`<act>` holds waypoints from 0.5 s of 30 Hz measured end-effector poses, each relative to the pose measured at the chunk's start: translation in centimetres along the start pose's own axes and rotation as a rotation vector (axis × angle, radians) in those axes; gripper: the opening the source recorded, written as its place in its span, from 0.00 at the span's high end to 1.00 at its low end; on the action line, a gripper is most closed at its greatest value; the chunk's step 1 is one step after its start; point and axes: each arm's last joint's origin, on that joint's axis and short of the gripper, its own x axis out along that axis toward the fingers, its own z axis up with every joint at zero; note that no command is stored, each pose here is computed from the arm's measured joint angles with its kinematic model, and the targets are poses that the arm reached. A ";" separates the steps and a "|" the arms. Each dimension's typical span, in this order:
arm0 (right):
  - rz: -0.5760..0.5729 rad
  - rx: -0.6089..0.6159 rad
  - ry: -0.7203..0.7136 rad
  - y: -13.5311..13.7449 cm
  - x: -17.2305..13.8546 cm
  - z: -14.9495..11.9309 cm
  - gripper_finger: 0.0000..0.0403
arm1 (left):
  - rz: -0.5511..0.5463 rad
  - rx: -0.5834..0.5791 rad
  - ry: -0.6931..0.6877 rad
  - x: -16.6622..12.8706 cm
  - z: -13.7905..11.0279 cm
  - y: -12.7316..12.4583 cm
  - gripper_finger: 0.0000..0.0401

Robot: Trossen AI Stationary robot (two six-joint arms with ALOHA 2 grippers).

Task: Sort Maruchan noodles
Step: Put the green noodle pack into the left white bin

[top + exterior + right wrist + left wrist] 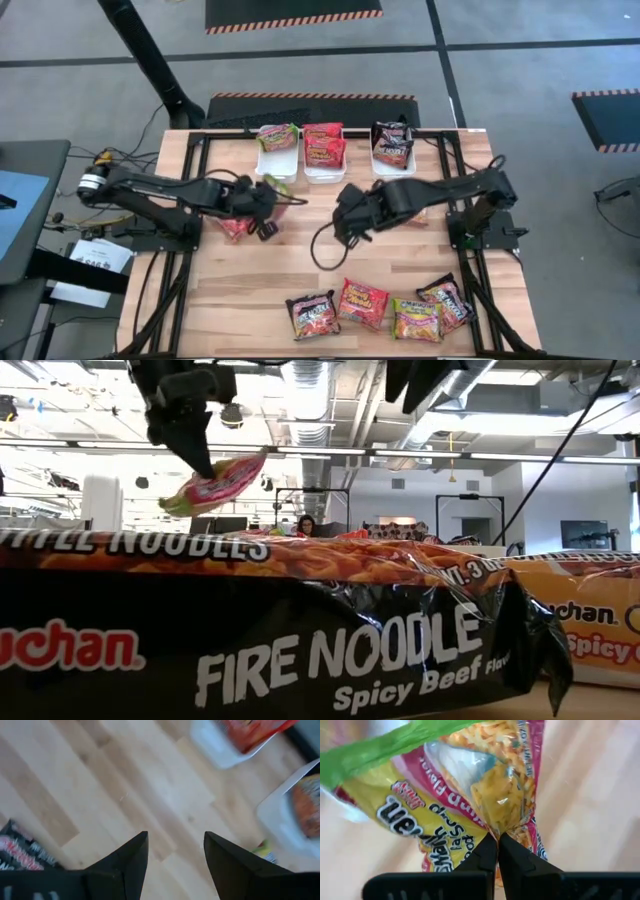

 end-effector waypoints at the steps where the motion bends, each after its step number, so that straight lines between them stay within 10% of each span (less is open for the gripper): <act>1: 0.000 0.001 -0.018 -0.5 -0.2 0.4 0.46 | 0.027 0.018 -0.027 -0.3 0.2 0.4 1.00; 15: -0.094 -0.063 -0.166 -6.9 -1.4 4.6 0.46 | 0.345 0.282 -0.073 0.8 2.8 6.2 1.00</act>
